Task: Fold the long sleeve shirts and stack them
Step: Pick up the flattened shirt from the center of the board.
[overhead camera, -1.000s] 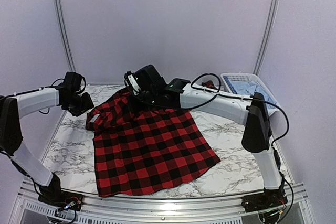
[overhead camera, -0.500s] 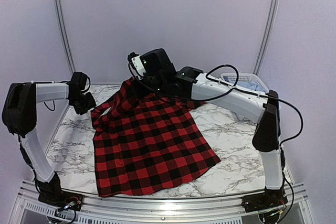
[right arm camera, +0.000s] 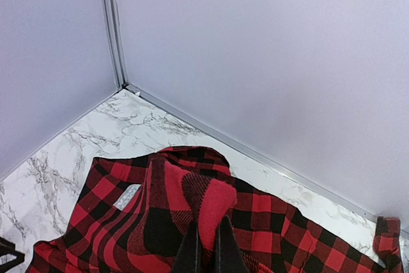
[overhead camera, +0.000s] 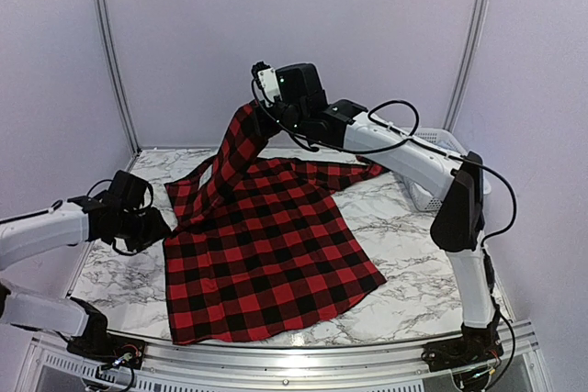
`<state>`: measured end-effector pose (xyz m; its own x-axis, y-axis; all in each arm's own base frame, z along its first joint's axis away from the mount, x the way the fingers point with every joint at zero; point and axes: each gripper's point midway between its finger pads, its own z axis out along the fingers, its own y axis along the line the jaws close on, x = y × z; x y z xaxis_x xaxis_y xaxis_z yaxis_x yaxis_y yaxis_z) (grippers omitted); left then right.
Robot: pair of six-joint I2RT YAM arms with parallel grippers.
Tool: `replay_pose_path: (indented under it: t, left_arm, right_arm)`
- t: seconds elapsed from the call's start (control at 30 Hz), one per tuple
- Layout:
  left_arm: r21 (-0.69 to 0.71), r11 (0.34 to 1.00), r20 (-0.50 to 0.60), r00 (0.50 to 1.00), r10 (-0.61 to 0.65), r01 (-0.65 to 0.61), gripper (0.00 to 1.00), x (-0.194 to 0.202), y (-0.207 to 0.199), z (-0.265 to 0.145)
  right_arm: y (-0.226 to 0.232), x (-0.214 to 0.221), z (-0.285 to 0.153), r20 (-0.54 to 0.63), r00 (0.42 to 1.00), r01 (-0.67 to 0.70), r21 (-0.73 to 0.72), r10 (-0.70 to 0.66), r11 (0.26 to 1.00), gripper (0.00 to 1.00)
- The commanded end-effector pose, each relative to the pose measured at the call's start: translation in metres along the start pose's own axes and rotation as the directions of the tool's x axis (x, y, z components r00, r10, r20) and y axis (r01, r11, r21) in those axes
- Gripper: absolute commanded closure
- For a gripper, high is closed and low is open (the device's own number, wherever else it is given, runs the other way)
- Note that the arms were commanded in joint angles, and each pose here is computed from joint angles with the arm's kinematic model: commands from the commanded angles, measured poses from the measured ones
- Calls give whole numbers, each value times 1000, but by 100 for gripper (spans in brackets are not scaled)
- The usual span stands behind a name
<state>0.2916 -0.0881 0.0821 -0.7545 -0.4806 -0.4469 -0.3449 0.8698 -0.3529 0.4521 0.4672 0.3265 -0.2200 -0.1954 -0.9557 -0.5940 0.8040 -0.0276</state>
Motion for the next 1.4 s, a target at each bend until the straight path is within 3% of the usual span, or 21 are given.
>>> replay_pose_path:
  t: [0.0,0.17,0.53,0.9,1.37]
  left_arm:
    - [-2,998,-59,996,-62,62,53,59,16,-23]
    - [34,997,-137,988,-67,72,55,116,22,-43]
    - [0,997,-320,945,71,-75,56,212,24,-87]
    - [-50,993,-351,933,82,-106,58,238,41,-98]
    - [-44,997,-340,940,40,-59,66,250,42,-79]
  right_arm:
    - [9,-23,4,92,996,22,-50,-17,999,100]
    - [11,-18,11,93,994,54,-69,-48,996,100]
    - [11,-16,14,100,994,55,-85,-46,995,100]
    - [12,-15,11,94,995,46,-94,-38,994,100]
    - [13,-21,5,101,995,34,-108,-23,994,100]
